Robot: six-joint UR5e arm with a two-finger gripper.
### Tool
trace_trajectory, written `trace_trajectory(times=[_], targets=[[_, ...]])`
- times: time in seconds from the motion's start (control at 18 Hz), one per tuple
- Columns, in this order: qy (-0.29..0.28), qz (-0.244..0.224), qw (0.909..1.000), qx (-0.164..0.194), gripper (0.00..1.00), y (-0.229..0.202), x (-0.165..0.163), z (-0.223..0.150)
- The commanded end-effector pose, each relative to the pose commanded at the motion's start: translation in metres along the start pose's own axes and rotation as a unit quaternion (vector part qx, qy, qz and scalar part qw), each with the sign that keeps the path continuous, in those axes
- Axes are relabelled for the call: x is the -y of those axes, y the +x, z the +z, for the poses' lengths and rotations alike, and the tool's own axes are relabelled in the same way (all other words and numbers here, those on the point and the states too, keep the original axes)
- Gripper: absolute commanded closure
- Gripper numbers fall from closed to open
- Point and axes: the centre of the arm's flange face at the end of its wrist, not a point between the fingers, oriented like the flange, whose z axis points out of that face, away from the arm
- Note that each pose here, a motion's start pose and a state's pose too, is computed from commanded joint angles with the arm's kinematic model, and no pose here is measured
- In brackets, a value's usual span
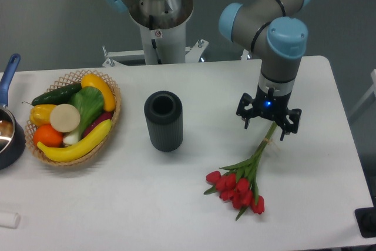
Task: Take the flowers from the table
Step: 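Move the open gripper down toward the stems of the red tulips, then lower the gripper onto the tulip stems and close it around them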
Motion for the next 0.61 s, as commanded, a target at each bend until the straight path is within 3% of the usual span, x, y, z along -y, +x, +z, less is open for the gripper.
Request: trace_trajectory(times=[0.33,0.61], targets=[[-0.008,0.009,0.9997,-0.020,0.00,-0.002,0.001,0.031],[-0.016,0.043,0.9982,-0.039,0.00,-0.003,-0.003,0.061]])
